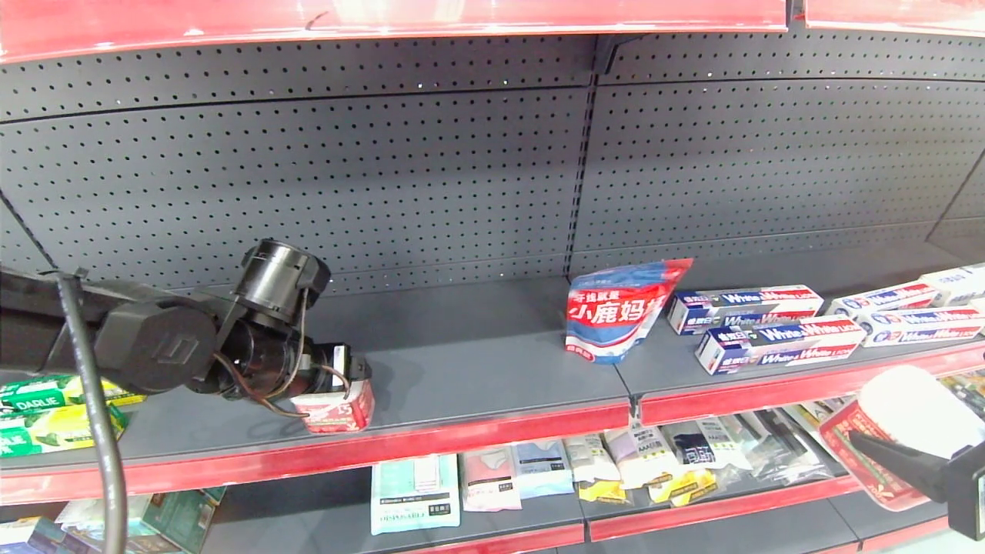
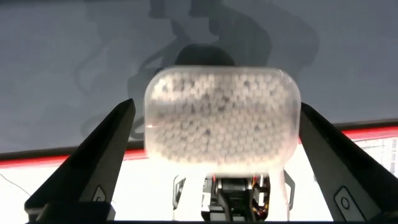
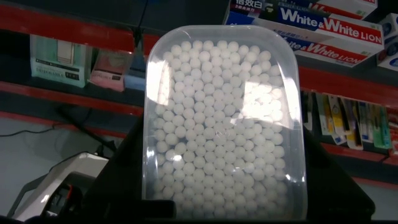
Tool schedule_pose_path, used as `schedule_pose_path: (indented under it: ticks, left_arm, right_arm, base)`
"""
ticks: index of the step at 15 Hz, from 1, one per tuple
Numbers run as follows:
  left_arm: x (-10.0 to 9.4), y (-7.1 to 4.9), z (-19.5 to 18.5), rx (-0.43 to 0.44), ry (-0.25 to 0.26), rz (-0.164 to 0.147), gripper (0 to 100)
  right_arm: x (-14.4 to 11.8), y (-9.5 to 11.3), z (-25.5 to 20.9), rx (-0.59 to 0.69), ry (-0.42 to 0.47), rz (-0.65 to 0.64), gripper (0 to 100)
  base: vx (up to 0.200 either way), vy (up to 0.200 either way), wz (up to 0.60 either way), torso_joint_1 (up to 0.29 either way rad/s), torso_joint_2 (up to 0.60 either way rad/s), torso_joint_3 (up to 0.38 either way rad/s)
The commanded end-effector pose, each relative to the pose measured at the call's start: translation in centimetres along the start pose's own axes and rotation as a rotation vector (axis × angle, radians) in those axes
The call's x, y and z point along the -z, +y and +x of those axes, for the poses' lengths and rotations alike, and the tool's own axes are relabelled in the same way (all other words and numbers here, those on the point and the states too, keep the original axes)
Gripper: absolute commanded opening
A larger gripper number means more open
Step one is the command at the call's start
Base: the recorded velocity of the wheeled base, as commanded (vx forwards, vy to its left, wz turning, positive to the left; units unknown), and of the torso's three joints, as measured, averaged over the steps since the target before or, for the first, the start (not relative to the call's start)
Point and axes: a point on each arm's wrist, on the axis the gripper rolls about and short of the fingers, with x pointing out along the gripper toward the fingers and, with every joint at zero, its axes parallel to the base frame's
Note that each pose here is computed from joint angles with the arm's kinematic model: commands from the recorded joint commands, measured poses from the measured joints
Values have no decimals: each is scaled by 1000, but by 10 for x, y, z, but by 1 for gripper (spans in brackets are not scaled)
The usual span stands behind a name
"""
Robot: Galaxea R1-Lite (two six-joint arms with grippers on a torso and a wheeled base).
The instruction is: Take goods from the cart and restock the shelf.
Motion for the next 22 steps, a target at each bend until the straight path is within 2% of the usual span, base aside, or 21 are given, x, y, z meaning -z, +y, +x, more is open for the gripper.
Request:
schedule_pose_path:
  ticks: [1,5,9,11,13,15,17,19,20,22]
  left_arm:
    - [1,3,-11,8,-22,-4,100]
    - [10,12,-38,23,-65,-13,100]
    - [21,20,-53,21,-78,-21,100]
    - [20,22,-62,20,-107,-27,100]
    - [20,26,-79,17,-167,-41,100]
    - [31,37,-106,26,-239,-58,100]
    - [52,50,-132,37,-301,-72,100]
    - [83,67,-157,61,-374,-86,100]
    - [101,77,-170,79,-429,-75,100]
    - [147,98,-190,95,-563,38,100]
  right_arm:
    - [0,0,-1,1,-5,-2,0]
    - [6,2,-4,1,-2,1,0]
    - [8,3,-8,8,-19,-3,0]
    - [7,4,-11,14,-34,-27,0]
    - [8,4,-13,17,-42,-29,0]
    - [9,4,-13,18,-39,-28,0]
    - [10,4,-13,15,-35,-29,0]
    - [10,4,-13,14,-35,-28,0]
    - [10,5,-13,12,-39,-32,0]
    - [7,4,-15,16,-53,-67,0]
  base:
    - [0,0,0,0,0,0]
    - [0,0,0,0,0,0]
    - [0,0,0,0,0,0]
    - [0,0,0,0,0,0]
    - [0,0,0,0,0,0]
    - [0,0,0,0,0,0]
    - [0,0,0,0,0,0]
    - [0,0,0,0,0,0]
    - [0,0,0,0,0,0]
    - [0,0,0,0,0,0]
